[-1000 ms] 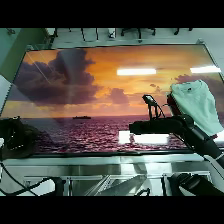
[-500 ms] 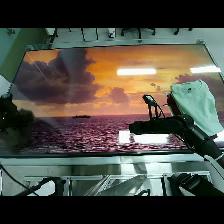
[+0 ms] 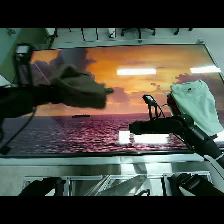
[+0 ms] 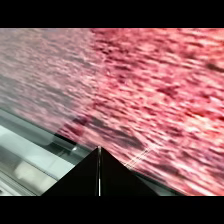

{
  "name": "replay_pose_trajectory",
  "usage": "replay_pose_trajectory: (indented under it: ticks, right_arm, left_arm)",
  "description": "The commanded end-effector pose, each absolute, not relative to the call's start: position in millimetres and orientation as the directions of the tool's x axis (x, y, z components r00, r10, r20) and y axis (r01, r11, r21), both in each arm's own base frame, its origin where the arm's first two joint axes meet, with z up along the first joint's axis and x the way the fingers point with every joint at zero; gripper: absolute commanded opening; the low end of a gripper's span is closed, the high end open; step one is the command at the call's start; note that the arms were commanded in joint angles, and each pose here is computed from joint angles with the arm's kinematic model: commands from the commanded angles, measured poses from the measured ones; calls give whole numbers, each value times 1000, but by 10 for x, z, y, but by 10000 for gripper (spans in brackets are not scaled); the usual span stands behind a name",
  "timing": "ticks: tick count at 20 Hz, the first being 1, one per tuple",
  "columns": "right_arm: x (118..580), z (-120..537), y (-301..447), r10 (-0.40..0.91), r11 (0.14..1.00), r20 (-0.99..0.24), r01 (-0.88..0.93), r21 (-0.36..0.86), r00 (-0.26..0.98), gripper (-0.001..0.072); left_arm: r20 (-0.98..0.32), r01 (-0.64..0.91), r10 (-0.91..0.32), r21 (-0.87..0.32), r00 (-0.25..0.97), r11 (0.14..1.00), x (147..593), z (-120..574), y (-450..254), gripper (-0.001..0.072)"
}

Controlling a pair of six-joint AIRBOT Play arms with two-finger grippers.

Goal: Fold the shirts.

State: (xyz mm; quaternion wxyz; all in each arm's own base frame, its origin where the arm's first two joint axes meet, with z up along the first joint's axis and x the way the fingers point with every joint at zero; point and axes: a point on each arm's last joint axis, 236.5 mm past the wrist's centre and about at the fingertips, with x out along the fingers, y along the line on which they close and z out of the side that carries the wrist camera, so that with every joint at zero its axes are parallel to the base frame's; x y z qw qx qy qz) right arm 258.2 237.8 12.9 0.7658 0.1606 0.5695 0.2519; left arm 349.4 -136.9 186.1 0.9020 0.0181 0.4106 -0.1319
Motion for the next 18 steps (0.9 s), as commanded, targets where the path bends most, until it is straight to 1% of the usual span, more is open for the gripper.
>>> replay_pose_trajectory:
  ticks: [1, 4, 5, 6, 7, 8, 11, 13, 14, 15, 17, 18]
  right_arm:
    - [2552, 157, 2430, 590, 807, -779, -189, 560, 212, 25]
    - [2520, 147, 2426, 589, 808, -783, -189, 559, 199, 30]
    - [2522, 149, 2426, 589, 807, -783, -189, 559, 199, 35]
    - [2555, 174, 2412, 590, 807, -780, -185, 561, 208, 146]
    - [2611, 224, 2374, 589, 808, -777, -177, 562, 220, 392]
    - [2691, 310, 2306, 588, 809, -774, -164, 565, 235, 511]
    - [2800, 476, 1994, 572, 819, -788, -110, 563, 227, 502]
    - [2734, 393, 1857, 559, 829, -808, -116, 547, 188, 502]
    - [2692, 310, 1837, 554, 832, -814, -114, 542, 174, 502]
    - [2644, 185, 1837, 548, 836, -821, -101, 539, 157, 502]
    - [2658, -75, 1836, 538, 843, -829, -101, 528, 153, 502]
    - [2720, -170, 1847, 537, 843, -829, -95, 529, 157, 502]
  left_arm:
    - [-819, 377, -295, -106, 492, 920, 3282, 1190, -2070, 17]
    - [-900, 407, -248, -88, 358, 909, 3178, 332, -2357, 18]
    - [-917, 408, -227, -79, 329, 909, 3172, 165, -2371, 184]
    - [-929, 401, -205, -69, 308, 914, 3197, 62, -2349, 588]
    - [-938, 380, -186, -64, 293, 923, 3250, 54, -2291, 706]
    - [-946, 361, -159, -50, 281, 931, 3311, 114, -2182, 706]
    - [-962, 310, -97, -13, 256, 951, 3432, 482, -1665, 706]
    - [-967, 237, -77, -17, 244, 971, 3340, 570, -1269, 705]
    - [-969, 200, -85, -38, 234, 979, 3231, 529, -1122, 705]
    - [-969, 163, -125, -92, 211, 982, 3076, 430, -1049, 705]
    - [-940, 114, -297, -280, 166, 953, 2694, 129, -1198, 705]
    - [-911, 71, -377, -371, 165, 926, 2543, -41, -1319, 705]
